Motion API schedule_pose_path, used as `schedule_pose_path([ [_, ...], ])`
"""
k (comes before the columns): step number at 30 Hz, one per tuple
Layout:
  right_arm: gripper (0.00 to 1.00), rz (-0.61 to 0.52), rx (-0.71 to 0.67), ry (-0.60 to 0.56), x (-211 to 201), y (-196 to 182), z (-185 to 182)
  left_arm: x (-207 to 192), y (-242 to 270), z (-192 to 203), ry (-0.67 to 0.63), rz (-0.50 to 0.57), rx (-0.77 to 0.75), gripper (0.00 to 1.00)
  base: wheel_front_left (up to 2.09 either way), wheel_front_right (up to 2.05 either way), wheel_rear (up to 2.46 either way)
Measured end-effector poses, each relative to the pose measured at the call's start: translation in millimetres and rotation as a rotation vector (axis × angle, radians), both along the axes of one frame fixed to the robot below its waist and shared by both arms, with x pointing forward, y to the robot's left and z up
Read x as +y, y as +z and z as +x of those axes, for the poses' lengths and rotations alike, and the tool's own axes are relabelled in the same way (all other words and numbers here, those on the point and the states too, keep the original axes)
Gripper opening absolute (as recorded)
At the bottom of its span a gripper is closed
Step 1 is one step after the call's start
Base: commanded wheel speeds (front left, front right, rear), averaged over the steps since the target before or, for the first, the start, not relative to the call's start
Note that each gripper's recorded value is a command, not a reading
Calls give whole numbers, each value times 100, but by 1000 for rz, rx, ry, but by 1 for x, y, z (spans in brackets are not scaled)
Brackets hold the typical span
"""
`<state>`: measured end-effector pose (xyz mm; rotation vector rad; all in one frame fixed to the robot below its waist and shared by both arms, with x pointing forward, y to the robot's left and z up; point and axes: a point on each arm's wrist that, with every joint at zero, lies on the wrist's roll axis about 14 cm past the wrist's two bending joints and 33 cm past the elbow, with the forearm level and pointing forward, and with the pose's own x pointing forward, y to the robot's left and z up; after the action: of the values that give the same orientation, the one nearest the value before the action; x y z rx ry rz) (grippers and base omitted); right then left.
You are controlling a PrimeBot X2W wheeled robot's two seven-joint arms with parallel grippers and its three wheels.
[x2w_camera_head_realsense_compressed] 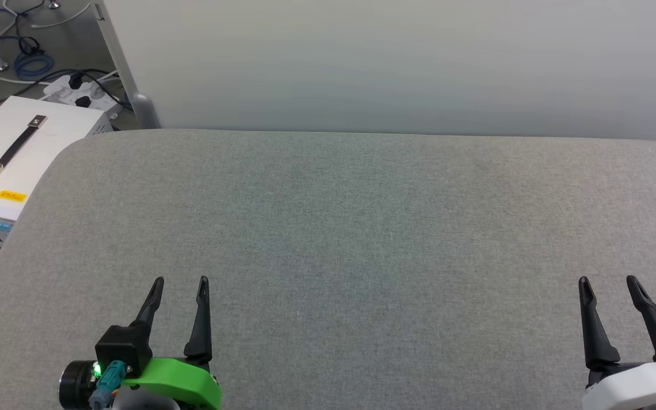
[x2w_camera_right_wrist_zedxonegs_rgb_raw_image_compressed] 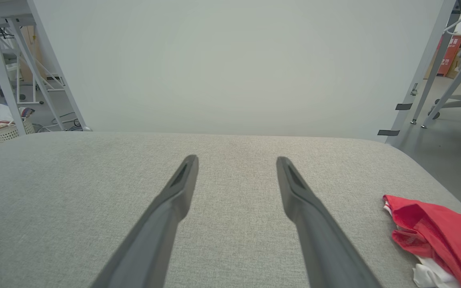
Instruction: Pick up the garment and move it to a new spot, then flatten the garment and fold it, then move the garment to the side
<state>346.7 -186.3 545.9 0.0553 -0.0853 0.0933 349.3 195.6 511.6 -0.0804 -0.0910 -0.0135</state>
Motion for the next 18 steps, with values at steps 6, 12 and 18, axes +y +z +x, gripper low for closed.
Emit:
schedule_pose_path([
  [6,100,2,0,6,2,0,1,0,-2,1,-5,5,7,100,0,0,0],
  [12,100,2,1,7,3,0,2,0,-4,2,-13,4,11,100,0,0,0],
  [18,100,3,1,4,2,-1,2,-1,-5,3,-18,5,16,100,0,0,0],
])
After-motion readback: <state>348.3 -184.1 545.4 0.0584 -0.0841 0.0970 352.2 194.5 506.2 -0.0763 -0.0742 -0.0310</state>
